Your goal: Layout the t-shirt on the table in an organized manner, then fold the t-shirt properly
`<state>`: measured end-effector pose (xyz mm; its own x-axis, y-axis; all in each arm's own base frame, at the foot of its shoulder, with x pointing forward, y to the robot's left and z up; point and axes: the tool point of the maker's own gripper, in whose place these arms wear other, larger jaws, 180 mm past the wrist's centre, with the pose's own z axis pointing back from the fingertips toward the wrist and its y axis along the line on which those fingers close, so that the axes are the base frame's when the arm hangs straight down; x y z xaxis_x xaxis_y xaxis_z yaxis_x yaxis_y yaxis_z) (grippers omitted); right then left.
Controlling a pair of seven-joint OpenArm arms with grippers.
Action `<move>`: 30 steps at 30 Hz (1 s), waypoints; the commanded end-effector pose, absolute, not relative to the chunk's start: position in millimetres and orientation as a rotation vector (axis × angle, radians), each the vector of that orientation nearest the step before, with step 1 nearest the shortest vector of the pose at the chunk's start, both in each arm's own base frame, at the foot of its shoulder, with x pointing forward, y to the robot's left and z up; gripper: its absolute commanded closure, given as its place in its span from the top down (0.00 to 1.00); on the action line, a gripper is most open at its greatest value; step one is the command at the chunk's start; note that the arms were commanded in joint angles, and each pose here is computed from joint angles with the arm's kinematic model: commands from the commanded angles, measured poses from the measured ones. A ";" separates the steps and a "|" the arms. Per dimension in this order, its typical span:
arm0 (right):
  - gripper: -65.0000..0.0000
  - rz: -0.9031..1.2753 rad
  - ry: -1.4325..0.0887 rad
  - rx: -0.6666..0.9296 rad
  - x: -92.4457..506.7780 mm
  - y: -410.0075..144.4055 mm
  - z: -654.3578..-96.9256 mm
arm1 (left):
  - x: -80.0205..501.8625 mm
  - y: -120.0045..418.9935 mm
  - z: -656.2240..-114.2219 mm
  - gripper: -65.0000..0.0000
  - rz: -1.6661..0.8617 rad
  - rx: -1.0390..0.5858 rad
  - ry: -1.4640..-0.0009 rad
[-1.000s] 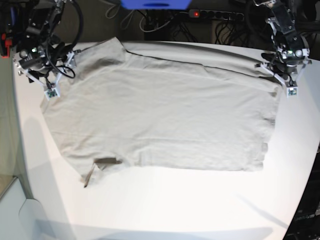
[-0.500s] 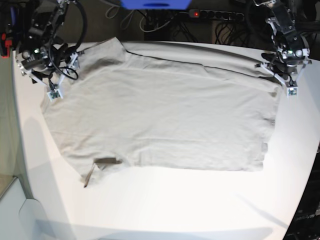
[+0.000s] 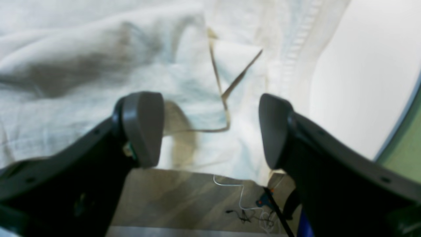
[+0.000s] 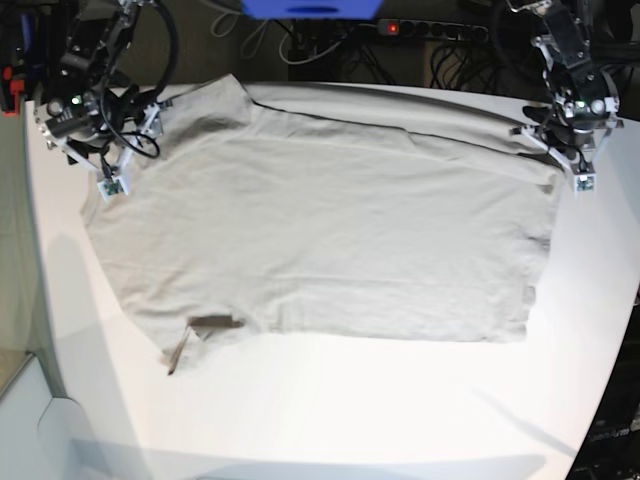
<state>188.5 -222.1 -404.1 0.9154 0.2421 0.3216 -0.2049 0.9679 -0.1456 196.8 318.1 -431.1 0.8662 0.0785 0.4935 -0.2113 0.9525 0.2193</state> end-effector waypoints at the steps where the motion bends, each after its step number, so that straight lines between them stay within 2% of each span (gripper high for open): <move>1: 0.70 0.246 -0.370 -0.120 194.2 -224.4 -398.0 | 188.6 321.2 -433.6 0.01 0.163 0.287 -0.464; 5: 0.69 0.239 -0.335 -0.091 190.7 -222.0 -411.3 | 189.9 321.2 -433.0 0.01 0.163 0.287 -0.467; 8: 0.64 0.231 -0.293 -0.060 184.2 -219.0 -425.7 | 190.6 321.2 -432.7 0.01 0.164 0.286 -0.469; 19: 0.13 0.232 -0.320 -0.064 196.6 -219.2 -420.3 | 191.2 320.9 -432.6 0.01 0.164 0.286 -0.469; 22: 0.04 0.232 -0.325 -0.065 199.1 -219.3 -418.8 | 190.5 320.9 -432.9 0.01 0.164 0.286 -0.467; 24: 0.00 0.233 -0.324 -0.067 198.5 -219.9 -419.0 | 190.1 320.9 -433.1 0.01 0.163 0.287 -0.467; 30: 0.00 0.233 -0.325 -0.071 198.6 -221.5 -418.2 | 189.5 320.9 -433.4 0.01 0.163 0.287 -0.466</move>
